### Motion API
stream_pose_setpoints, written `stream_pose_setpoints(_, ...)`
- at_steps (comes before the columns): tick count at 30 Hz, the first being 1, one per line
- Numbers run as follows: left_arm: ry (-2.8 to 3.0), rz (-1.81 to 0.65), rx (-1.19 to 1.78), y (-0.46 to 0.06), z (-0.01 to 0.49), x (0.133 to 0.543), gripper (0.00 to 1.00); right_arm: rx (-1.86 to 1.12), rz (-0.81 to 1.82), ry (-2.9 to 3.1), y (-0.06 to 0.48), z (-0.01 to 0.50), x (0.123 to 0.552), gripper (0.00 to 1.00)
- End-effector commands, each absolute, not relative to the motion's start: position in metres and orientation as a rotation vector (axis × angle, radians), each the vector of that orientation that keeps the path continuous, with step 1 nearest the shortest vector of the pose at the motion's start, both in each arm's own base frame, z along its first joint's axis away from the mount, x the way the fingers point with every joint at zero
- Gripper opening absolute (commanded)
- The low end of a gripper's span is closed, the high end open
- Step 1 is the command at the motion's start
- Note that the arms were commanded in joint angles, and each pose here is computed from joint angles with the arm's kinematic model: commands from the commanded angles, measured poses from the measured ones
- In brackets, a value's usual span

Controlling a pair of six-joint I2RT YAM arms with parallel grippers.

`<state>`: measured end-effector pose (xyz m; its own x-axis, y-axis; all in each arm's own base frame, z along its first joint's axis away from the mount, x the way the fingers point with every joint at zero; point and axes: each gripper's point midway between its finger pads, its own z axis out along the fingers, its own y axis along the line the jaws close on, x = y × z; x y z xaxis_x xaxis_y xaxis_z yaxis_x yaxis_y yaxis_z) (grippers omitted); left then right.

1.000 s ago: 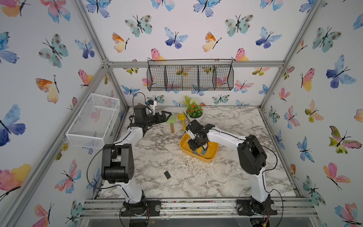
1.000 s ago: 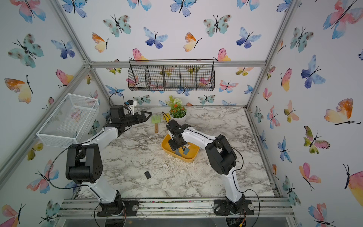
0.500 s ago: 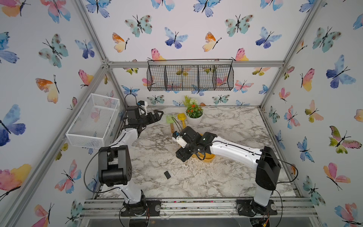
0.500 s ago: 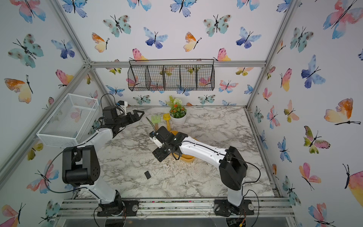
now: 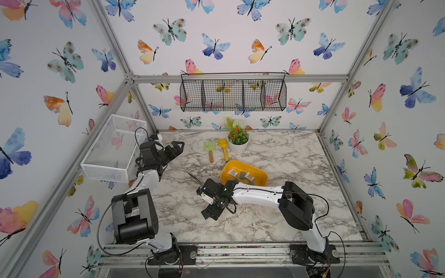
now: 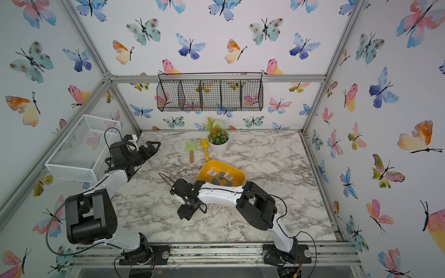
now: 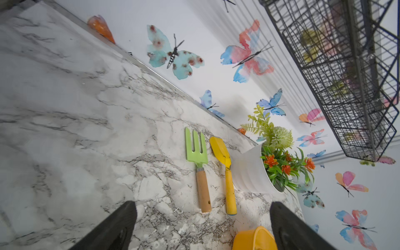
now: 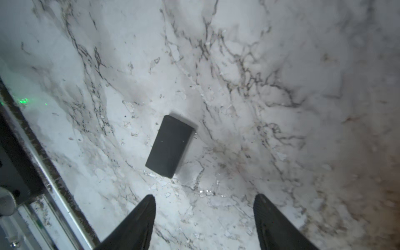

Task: Put the eraser in the storage box
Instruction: Pick up the eraser from the center of the board.

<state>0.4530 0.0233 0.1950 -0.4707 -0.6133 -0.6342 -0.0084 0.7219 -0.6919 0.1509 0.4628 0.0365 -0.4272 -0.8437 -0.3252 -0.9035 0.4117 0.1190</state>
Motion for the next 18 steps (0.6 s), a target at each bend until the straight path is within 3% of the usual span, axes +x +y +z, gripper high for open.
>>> stream_pose_setpoints(1, 1.874, -0.766, -0.582, 0.05, 0.198, 0.446, 0.98, -1.556, 0.429, 2.441, 0.477, 0.042, 0.139, 0.74)
stream_pose_setpoints(11, 1.851, -0.739, -0.63, 0.071, 0.197, 0.437, 0.98, -1.566, 0.366, 2.448, 0.493, 0.028, 0.138, 0.73)
stream_pose_setpoints(18, 1.833, -0.74, -0.643, 0.079, 0.198, 0.435, 0.98, -1.57, 0.323, 2.467, 0.493, 0.015, 0.14, 0.63)
